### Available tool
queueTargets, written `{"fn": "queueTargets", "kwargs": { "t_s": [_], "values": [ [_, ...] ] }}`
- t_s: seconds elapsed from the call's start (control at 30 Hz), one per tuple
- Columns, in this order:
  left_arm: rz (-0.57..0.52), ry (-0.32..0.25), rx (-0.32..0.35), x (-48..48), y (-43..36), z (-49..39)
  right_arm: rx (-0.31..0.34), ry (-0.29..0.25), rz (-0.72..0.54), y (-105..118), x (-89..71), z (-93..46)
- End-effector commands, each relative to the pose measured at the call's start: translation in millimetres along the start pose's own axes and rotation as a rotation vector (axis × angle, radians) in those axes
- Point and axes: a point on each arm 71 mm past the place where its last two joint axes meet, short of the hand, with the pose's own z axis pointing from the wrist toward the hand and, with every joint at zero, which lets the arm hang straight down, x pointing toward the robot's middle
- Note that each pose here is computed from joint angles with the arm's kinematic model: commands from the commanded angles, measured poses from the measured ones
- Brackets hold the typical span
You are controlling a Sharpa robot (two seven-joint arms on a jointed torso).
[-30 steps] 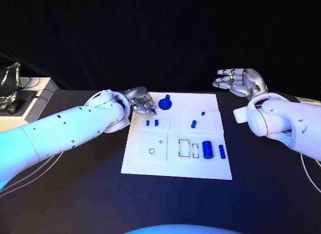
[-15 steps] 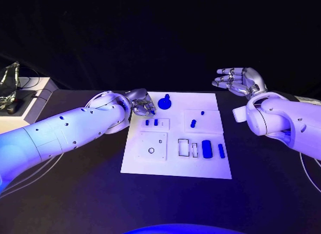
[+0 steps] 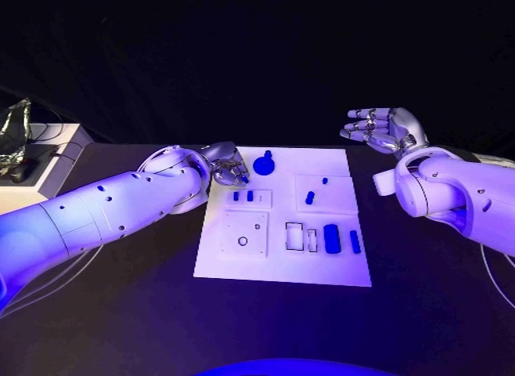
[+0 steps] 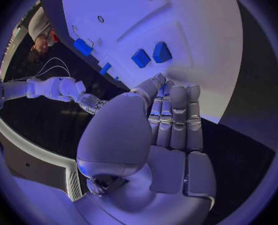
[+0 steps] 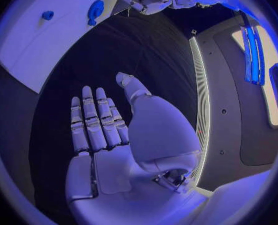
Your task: Assemble the parts on the task board
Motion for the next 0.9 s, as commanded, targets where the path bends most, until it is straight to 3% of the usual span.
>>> {"fn": "queueTargets", "kwargs": {
  "t_s": [0.03,0.9],
  "values": [
    [0.013,0.021,0.000,3.6,-1.6,0.9,-0.014,0.017,-0.002,1.3,1.9,-0.3],
    [0.021,0.042,0.005,10.6,-7.3,4.2,-0.013,0.021,-0.002,1.5,2.7,-0.1]
  ]
}}
